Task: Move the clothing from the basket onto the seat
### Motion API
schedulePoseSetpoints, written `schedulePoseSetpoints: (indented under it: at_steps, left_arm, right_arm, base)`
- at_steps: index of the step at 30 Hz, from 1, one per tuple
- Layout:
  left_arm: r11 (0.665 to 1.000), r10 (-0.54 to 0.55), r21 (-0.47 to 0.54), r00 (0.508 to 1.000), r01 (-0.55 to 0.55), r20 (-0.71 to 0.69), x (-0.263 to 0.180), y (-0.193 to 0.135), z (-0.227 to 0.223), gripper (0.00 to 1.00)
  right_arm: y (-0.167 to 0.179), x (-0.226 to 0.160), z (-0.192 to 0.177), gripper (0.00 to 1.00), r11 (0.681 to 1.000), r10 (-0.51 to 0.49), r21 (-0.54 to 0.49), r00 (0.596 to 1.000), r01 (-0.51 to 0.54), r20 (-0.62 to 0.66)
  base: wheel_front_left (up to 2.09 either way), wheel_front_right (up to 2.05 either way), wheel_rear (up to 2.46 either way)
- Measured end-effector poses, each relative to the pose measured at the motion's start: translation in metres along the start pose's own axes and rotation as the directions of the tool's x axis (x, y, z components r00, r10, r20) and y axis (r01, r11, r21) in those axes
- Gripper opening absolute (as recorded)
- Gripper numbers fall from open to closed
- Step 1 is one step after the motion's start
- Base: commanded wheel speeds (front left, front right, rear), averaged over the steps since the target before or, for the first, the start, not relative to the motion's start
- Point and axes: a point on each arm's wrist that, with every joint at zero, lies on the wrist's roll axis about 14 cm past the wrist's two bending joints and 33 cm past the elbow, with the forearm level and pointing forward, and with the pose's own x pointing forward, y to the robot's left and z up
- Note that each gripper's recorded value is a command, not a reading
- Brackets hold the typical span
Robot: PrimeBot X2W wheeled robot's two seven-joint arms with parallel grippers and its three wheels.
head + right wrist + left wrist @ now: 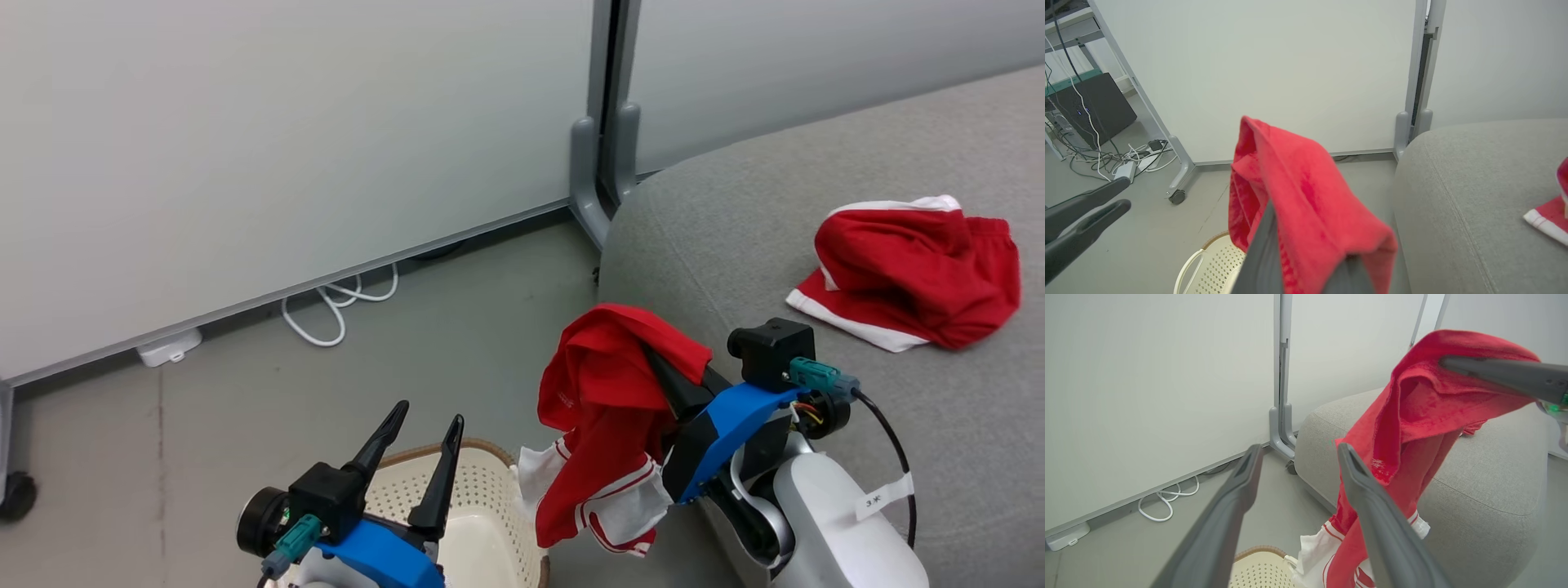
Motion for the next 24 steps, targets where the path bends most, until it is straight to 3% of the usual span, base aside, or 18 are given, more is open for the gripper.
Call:
schedulePoseSetpoints:
  at_steps: [15,24]
  left_arm:
    - [0.984,-0.180,-0.004,0.983,0.180,-0.033,0.036,-0.048,-0.009,1.00]
    - [0.978,-0.210,-0.011,0.977,0.210,-0.042,0.043,-0.056,-0.013,1.00]
  right_arm:
    - [-0.061,-0.046,0.002,0.00,0.980,-0.198,0.022,0.980,0.198,0.019]
    - [-0.073,-0.054,0.000,0.00,0.971,-0.238,0.022,0.971,0.238,0.013]
  base:
    - [0.00,0.00,0.00]
    - [0.00,0.00,0.00]
